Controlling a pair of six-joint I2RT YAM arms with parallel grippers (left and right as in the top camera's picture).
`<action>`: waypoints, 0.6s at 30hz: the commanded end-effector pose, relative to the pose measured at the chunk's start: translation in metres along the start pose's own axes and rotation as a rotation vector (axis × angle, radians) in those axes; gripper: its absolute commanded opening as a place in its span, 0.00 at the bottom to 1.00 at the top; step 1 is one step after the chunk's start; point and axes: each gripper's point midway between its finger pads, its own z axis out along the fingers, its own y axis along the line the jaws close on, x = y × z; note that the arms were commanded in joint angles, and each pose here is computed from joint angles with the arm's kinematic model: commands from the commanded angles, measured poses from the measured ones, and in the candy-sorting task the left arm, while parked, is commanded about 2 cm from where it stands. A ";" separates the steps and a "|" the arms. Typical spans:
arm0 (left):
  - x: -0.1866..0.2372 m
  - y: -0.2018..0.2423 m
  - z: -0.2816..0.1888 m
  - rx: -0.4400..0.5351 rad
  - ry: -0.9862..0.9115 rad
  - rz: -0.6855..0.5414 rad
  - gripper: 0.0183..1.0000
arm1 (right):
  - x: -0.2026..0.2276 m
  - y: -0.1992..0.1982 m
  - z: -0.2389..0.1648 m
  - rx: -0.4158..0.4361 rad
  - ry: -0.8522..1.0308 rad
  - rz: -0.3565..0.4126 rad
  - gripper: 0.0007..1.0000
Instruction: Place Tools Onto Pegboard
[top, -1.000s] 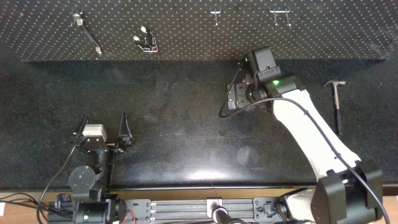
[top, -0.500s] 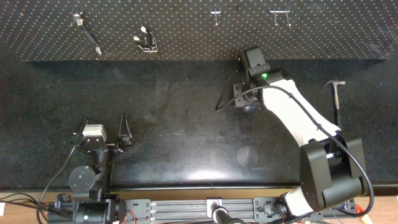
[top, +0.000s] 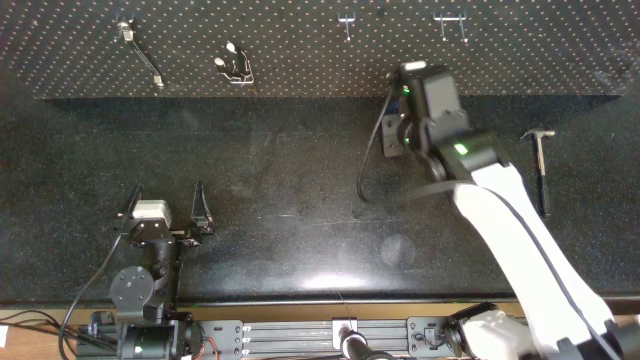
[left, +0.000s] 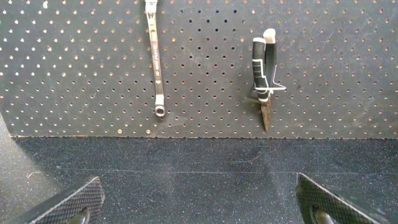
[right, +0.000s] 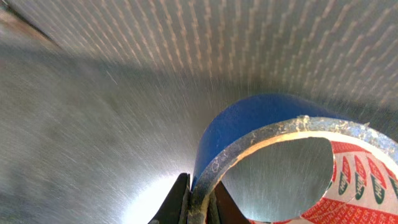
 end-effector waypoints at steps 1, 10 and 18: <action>0.001 0.000 0.000 0.003 0.004 0.015 1.00 | -0.062 0.026 -0.071 -0.035 -0.254 -0.040 0.07; 0.001 0.000 0.000 0.003 0.004 0.015 1.00 | -0.104 0.101 -0.046 -0.148 -0.389 -0.275 0.07; 0.001 0.000 0.000 0.003 0.004 0.015 1.00 | -0.107 0.089 0.011 0.026 -0.371 -0.280 0.07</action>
